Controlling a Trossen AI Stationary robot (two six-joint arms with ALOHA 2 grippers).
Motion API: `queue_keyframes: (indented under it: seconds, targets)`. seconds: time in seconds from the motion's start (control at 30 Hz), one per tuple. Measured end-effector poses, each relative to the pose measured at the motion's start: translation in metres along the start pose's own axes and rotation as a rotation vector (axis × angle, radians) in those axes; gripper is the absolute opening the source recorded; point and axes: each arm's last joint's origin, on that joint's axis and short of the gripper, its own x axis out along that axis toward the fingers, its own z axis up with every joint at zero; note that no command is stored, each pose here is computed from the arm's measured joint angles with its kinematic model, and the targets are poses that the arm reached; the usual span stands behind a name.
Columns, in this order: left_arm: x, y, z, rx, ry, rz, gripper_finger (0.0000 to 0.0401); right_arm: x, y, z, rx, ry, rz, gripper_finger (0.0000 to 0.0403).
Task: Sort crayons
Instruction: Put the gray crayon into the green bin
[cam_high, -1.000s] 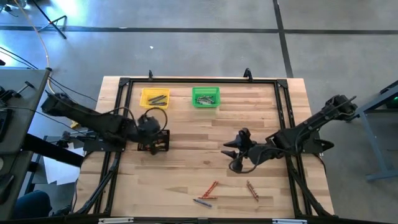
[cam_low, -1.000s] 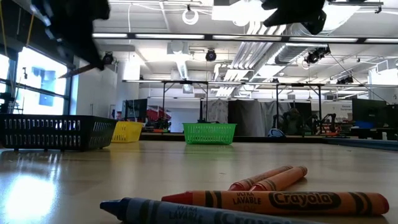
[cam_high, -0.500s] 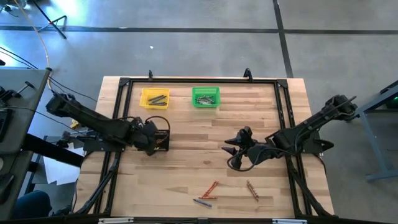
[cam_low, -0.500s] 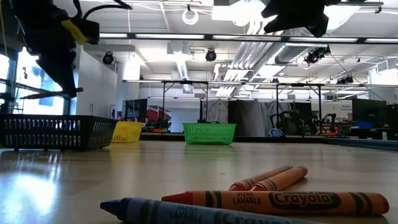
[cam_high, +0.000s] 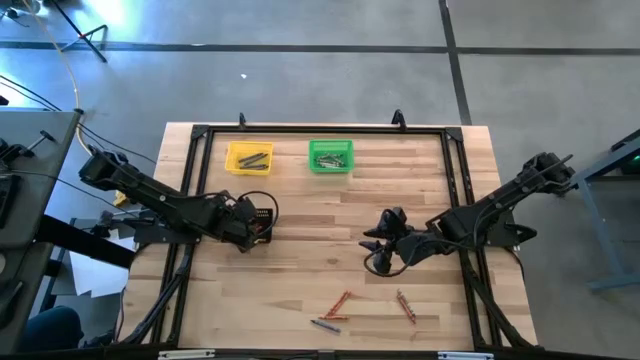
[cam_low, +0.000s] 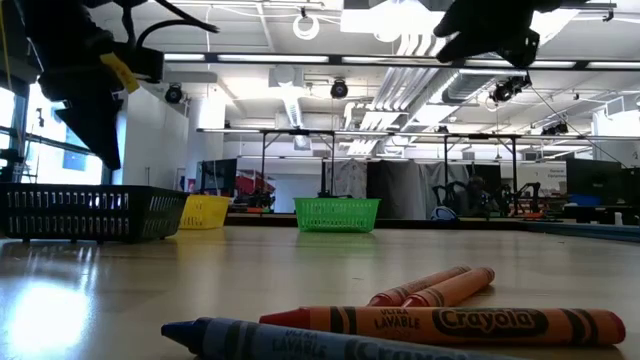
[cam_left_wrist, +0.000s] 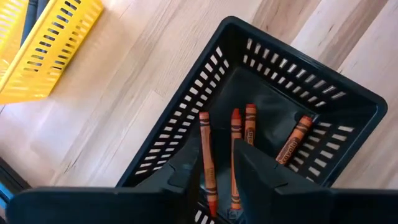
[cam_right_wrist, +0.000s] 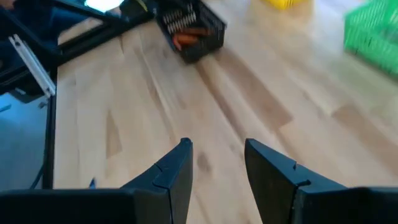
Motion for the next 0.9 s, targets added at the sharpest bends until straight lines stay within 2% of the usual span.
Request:
queue_keyframes:
  seconds: [0.1, 0.2, 0.3, 0.43, 0.67, 0.77, 0.9]
  targets:
    - [-0.001, 0.0, 0.001, -0.001, -0.001, -0.005, 0.0093, 0.0, -0.003, -0.005, 0.055, 0.074, -0.002, 0.014]
    - [-0.007, -0.002, 0.006, 0.018, -0.019, -0.026, 0.0097, -0.001, -0.008, -0.013, 0.146, 0.206, -0.018, 0.014]
    - [-0.016, -0.007, 0.016, 0.039, -0.063, -0.074, 0.0095, -0.005, -0.013, -0.026, 0.255, 0.348, -0.087, 0.014]
    - [-0.031, -0.02, 0.035, 0.047, -0.199, -0.206, 0.0095, -0.007, -0.011, -0.048, 0.36, 0.503, -0.186, 0.014]
    - [-0.053, -0.042, 0.064, 0.111, -0.474, -0.497, 0.0097, -0.004, 0.01, -0.085, 0.477, 0.679, -0.226, 0.014]
    - [-0.059, -0.047, 0.07, 0.127, -0.546, -0.571, 0.0097, -0.002, 0.017, -0.103, 0.516, 0.747, -0.283, 0.014]
    - [-0.063, -0.049, 0.073, 0.142, -0.583, -0.616, 0.0095, 0.003, 0.027, -0.126, 0.553, 0.83, -0.318, 0.014]
